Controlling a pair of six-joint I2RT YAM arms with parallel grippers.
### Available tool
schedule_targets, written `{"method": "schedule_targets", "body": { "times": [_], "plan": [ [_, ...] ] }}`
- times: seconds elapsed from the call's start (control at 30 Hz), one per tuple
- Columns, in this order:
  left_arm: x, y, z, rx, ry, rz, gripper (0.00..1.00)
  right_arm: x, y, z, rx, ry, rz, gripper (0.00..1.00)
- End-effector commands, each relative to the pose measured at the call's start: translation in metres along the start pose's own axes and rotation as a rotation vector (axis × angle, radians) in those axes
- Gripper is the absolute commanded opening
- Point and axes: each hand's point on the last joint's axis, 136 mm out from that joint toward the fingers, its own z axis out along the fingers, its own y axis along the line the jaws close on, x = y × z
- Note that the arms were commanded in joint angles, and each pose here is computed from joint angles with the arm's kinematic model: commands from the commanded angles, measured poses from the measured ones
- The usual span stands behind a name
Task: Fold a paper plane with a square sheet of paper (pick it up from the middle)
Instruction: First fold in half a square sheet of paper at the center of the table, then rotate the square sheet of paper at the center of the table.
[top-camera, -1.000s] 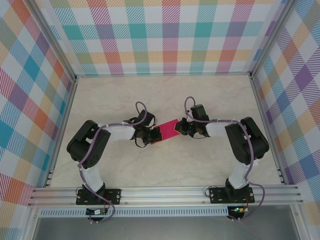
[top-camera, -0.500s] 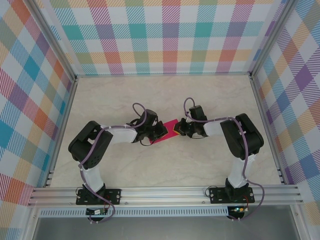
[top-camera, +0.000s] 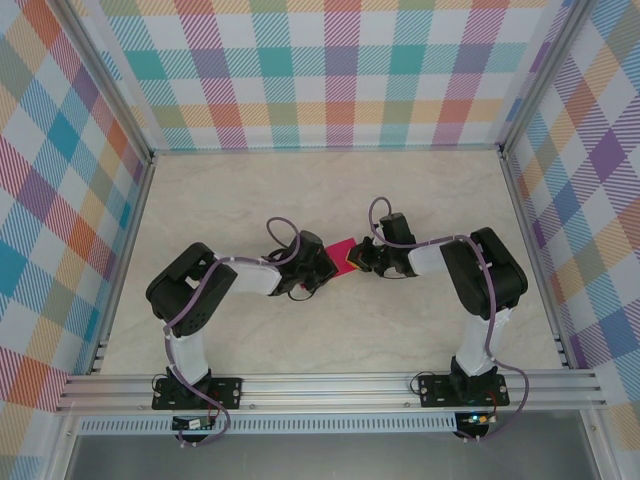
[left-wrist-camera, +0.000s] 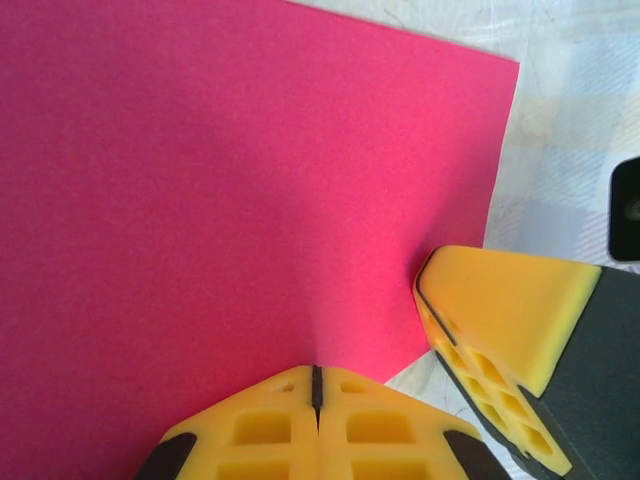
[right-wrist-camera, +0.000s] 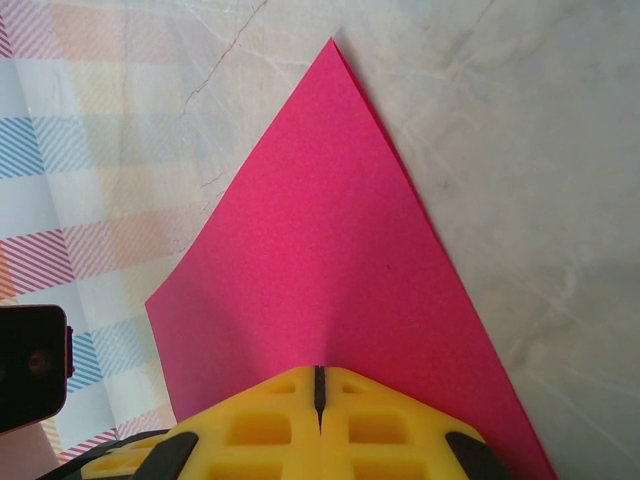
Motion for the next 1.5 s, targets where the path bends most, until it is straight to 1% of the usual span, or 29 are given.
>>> {"method": "schedule_targets", "body": {
  "times": [0.0,0.17,0.4,0.53,0.7,0.83,1.0,1.07,1.13,1.27,1.33,1.37,1.43,1.47],
  "plan": [
    [0.009,0.051,-0.002,-0.132,-0.035,-0.067,0.00,0.016,-0.031,0.004,0.085,0.025,0.049,0.05],
    [0.012,0.086,-0.011,-0.204,-0.070,-0.114,0.00,0.019,-0.044,0.004,0.118,0.023,0.059,0.05],
    [0.003,0.098,-0.032,-0.259,-0.138,-0.116,0.00,0.019,-0.068,-0.001,0.222,0.003,0.083,0.04],
    [0.002,0.114,-0.041,-0.287,-0.159,-0.144,0.00,0.017,-0.078,-0.001,0.247,-0.003,0.100,0.04],
    [0.003,0.141,-0.058,-0.323,-0.191,-0.211,0.00,0.016,-0.082,0.001,0.252,0.001,0.112,0.04],
    [0.004,0.153,-0.073,-0.349,-0.214,-0.232,0.00,0.014,-0.081,0.002,0.251,0.001,0.108,0.04],
    [-0.002,0.161,-0.092,-0.368,-0.264,-0.240,0.00,0.011,-0.080,0.001,0.257,-0.002,0.102,0.04],
    [-0.003,0.158,-0.097,-0.360,-0.267,-0.224,0.00,0.010,-0.078,0.001,0.254,0.001,0.095,0.05],
    [-0.008,0.148,-0.100,-0.339,-0.269,-0.193,0.00,0.008,-0.070,0.000,0.236,0.007,0.079,0.05],
    [-0.029,0.104,-0.107,-0.282,-0.253,-0.056,0.00,-0.002,-0.029,-0.009,0.167,0.007,-0.018,0.10],
    [-0.044,0.076,-0.115,-0.251,-0.266,0.011,0.02,-0.009,-0.003,-0.019,0.145,-0.007,-0.081,0.15],
    [-0.052,0.067,-0.121,-0.252,-0.272,0.044,0.07,-0.011,0.010,-0.024,0.138,-0.011,-0.112,0.18],
    [-0.067,0.056,-0.132,-0.266,-0.280,0.082,0.20,-0.012,0.028,-0.029,0.145,-0.012,-0.153,0.24],
    [-0.076,0.053,-0.138,-0.283,-0.288,0.089,0.32,-0.010,0.036,-0.029,0.154,-0.005,-0.166,0.27]
  ]
}}
